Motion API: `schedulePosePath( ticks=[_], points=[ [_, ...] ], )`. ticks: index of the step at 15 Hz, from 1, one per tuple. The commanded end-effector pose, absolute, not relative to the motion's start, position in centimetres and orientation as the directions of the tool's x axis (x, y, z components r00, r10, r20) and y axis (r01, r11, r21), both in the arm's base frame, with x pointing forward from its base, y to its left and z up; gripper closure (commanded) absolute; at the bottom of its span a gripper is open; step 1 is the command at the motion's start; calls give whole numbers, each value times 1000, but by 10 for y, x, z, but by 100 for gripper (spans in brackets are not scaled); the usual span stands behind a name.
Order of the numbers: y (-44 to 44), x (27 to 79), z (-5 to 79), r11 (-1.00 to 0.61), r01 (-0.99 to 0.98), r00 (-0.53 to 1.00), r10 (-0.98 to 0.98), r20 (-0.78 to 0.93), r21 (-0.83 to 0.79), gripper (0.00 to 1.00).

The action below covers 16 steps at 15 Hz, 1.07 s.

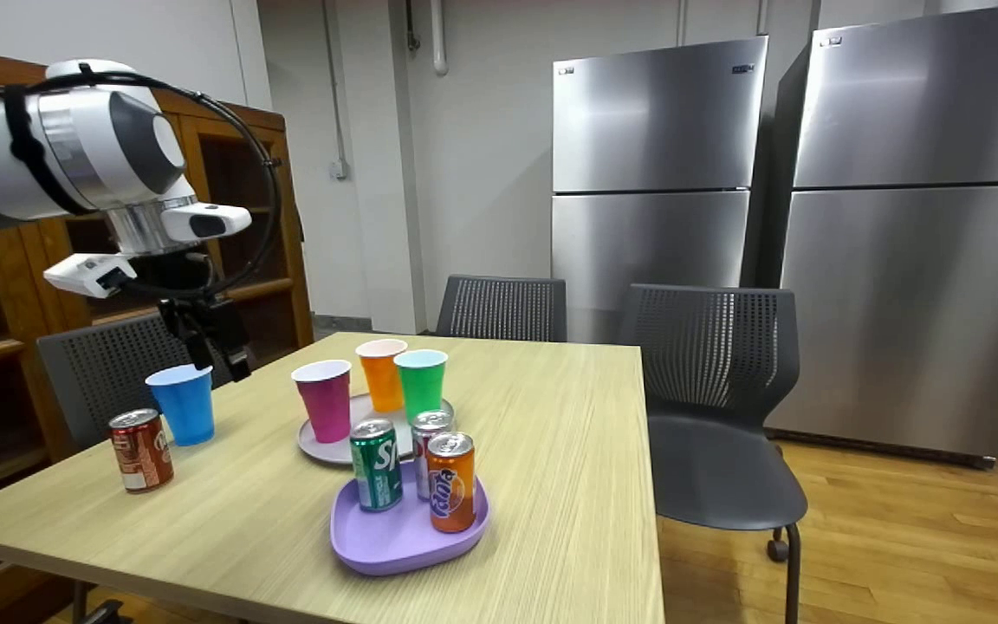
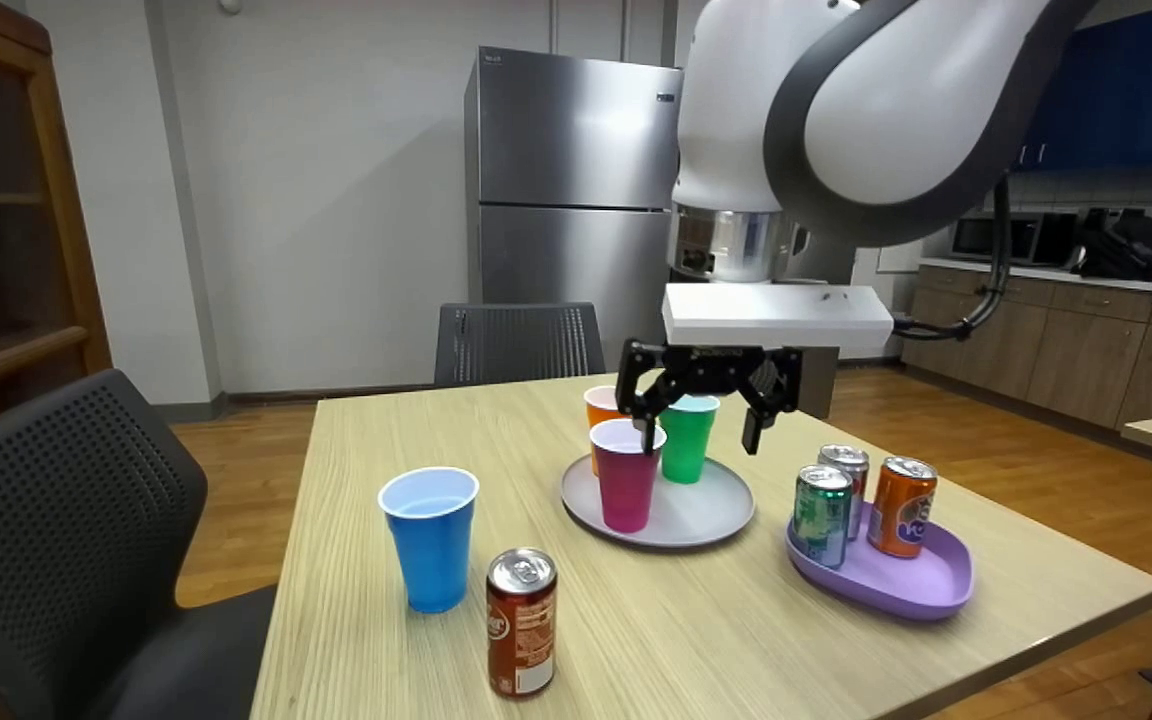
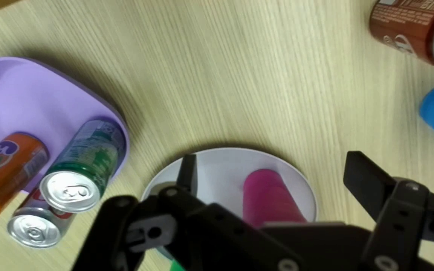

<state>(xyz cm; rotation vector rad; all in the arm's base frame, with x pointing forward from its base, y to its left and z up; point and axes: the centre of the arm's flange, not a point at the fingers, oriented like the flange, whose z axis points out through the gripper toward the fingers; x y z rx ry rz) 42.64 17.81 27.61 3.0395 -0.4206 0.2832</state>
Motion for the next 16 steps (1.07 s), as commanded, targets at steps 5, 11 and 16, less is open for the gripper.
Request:
schedulePosePath(
  ticks=[5,11,16],
  points=[
    [254,440,292,-998,-47,977,-39,210,34,0],
    [303,453,278,-991,128,974,133,183,43,0],
    [330,464,256,-963,264,953,270,137,64,0]
  ],
)
